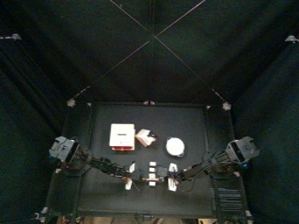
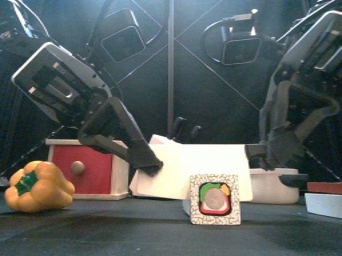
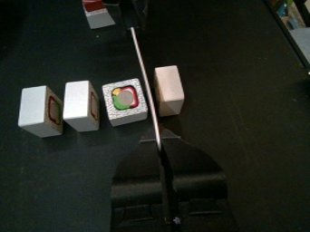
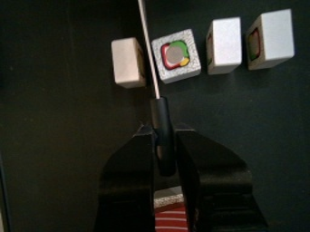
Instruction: Cut sushi roll
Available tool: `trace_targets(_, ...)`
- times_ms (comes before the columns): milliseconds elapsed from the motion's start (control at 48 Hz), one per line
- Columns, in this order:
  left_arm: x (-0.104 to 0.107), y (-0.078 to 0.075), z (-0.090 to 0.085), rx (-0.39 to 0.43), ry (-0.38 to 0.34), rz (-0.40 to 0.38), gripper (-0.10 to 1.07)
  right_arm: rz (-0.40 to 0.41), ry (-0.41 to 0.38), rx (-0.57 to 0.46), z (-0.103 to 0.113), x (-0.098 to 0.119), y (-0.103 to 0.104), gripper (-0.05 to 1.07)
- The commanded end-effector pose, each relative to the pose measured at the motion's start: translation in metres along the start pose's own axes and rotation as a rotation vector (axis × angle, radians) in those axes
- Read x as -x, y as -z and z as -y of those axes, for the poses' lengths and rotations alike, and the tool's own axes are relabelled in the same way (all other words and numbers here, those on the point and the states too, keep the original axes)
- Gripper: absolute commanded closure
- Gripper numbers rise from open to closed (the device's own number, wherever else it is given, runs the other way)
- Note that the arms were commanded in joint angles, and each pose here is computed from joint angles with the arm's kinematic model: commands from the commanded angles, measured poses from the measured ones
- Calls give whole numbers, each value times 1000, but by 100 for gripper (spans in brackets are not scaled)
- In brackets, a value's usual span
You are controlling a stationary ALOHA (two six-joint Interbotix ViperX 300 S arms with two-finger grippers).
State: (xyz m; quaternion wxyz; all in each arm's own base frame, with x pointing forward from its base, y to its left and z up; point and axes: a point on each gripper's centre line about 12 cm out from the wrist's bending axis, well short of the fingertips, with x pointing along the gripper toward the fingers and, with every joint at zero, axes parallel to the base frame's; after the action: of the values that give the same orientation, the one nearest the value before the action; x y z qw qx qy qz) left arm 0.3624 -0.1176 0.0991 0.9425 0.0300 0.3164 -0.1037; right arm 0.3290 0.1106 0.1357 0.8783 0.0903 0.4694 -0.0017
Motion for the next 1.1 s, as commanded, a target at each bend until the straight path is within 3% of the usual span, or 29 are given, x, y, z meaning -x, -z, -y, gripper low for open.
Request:
trace_targets(0,2,3,6,-12,16,-14,80,4,-4,-4,-2,4,0,68)
trace_targets(542,-5,16,7,-17,16,-65,80,-45,-4,-20,-4,-16,12,68)
trace_targets(1083,-3,10,22,-35,65,-114,80,-38,-26,-35,-14,-14,7,68)
